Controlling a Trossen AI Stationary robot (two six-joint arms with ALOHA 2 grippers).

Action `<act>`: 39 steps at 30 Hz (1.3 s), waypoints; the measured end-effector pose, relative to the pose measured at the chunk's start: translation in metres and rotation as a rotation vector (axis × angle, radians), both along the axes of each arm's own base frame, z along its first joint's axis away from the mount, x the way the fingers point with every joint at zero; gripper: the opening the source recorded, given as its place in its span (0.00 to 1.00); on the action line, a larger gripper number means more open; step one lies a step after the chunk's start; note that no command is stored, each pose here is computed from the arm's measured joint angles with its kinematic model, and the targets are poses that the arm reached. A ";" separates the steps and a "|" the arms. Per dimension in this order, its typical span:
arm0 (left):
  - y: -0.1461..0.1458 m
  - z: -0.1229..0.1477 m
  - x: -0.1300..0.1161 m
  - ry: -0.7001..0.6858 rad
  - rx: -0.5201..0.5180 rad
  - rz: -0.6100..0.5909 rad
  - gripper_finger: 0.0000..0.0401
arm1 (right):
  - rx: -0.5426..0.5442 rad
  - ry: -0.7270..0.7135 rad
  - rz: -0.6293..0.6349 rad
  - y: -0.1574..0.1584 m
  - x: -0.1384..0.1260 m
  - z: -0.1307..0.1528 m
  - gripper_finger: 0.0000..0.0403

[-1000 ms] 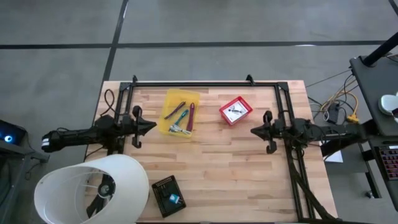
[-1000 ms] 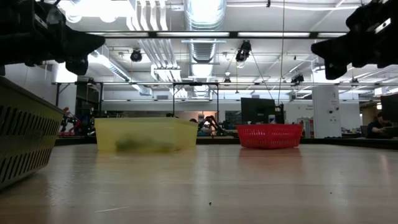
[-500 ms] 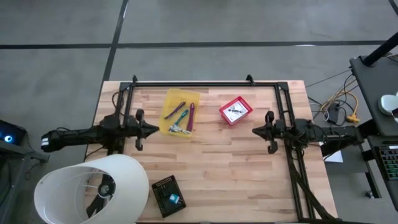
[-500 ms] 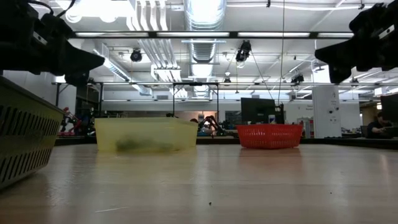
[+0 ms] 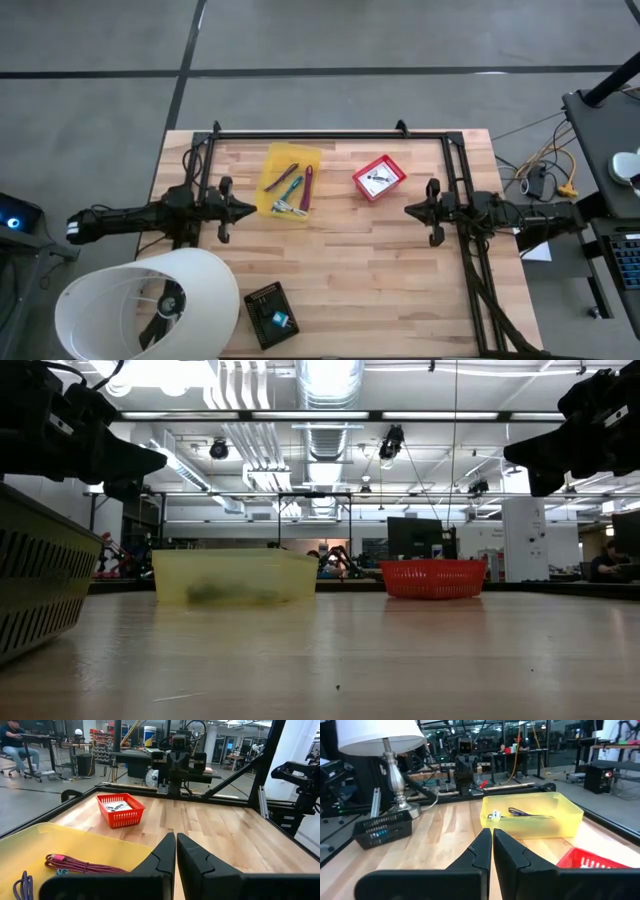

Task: Pick and place items into bin
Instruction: Return to Home Position

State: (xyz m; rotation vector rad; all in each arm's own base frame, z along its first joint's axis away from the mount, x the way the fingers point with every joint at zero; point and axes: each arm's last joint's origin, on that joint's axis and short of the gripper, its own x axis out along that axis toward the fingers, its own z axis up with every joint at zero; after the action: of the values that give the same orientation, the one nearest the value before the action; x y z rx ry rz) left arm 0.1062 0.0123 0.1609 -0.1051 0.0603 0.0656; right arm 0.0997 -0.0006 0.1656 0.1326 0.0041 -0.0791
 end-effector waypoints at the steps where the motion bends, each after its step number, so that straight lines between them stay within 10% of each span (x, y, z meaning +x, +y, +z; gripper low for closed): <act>1: 0.000 0.000 0.000 0.000 0.000 0.000 0.00 | 0.001 -0.001 -0.006 0.000 0.000 0.000 0.02; 39: 0.000 -0.001 0.001 0.008 0.000 -0.001 0.00 | -0.036 -0.002 -0.021 -0.001 0.000 0.001 0.02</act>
State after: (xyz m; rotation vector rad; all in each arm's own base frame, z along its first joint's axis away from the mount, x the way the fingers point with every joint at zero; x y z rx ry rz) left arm 0.1068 0.0124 0.1602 -0.1053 0.0687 0.0651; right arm 0.0997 -0.0012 0.1661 0.0964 -0.0005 -0.1005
